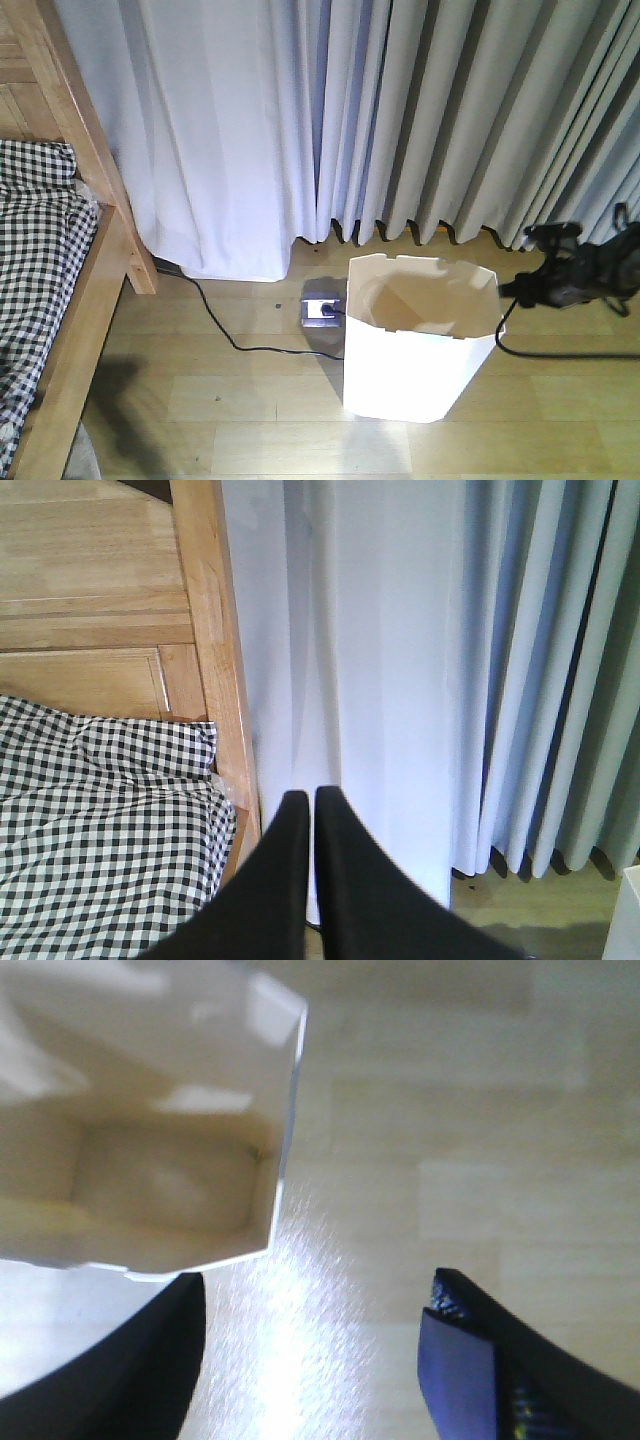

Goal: Move trash bin to bedside with robot

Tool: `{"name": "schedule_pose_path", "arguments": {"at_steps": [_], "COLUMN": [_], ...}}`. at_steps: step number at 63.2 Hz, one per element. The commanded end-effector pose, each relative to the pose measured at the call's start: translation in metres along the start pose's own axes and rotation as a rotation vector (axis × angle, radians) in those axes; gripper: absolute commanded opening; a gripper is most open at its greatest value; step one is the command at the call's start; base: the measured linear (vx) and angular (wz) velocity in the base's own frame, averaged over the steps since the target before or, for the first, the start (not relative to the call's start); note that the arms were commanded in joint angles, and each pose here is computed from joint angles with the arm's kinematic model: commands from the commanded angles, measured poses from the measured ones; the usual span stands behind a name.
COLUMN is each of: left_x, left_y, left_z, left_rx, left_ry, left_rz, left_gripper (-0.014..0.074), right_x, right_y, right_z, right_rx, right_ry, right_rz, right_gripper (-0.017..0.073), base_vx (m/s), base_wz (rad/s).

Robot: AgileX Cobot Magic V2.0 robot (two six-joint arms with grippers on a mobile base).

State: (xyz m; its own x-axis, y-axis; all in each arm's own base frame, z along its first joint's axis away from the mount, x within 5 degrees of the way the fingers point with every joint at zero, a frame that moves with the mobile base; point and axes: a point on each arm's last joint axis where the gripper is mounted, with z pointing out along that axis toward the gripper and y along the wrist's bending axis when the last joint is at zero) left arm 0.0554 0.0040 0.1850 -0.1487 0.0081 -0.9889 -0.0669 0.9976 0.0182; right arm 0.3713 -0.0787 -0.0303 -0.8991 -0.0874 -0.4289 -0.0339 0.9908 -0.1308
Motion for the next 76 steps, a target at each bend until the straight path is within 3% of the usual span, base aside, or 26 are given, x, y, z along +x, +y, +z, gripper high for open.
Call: {"name": "schedule_pose_path", "arguments": {"at_steps": [1,21,33,45,55,71,76], "left_x": [-0.001,-0.001,-0.001,-0.001,-0.001,-0.001,-0.001], "left_y": [0.0,0.0,0.0,0.0,0.0,0.0,0.0], "left_z": [0.0,0.0,0.0,0.0,0.0,0.0,0.0], "left_rx": [0.0,0.0,0.0,0.0,0.0,0.0,0.0], "left_ry": [-0.066,-0.066,-0.066,-0.066,-0.066,-0.066,-0.066], "left_rz": [-0.004,-0.004,-0.004,-0.004,-0.004,-0.004,-0.004], "left_gripper": [-0.0006,-0.0006,-0.0006,-0.0006,-0.0006,-0.0006,-0.0006], "right_x": [-0.026,-0.022,-0.007,0.017,0.049,0.105,0.121], "right_y": [-0.008,-0.008,-0.005,0.005,0.016,0.05,0.054], "right_z": [-0.059,-0.209,-0.313,-0.377,-0.425,-0.434,-0.432], "right_rx": [0.055,0.113,0.155,0.111,0.111,-0.037,-0.064], "right_ry": [-0.174,-0.389,-0.605,-0.699,-0.908,-1.091,-1.126], "right_rz": [-0.024,-0.019,0.022,0.097,0.125,-0.014,-0.022], "right_gripper": [0.0448,0.0448,0.0448,0.0448,0.0448,0.0448,0.0448], "base_vx": [0.0,0.0,0.0,0.0,0.0,0.0,0.0], "base_wz": [0.0,0.0,0.0,0.0,0.01,0.02,0.0]}}
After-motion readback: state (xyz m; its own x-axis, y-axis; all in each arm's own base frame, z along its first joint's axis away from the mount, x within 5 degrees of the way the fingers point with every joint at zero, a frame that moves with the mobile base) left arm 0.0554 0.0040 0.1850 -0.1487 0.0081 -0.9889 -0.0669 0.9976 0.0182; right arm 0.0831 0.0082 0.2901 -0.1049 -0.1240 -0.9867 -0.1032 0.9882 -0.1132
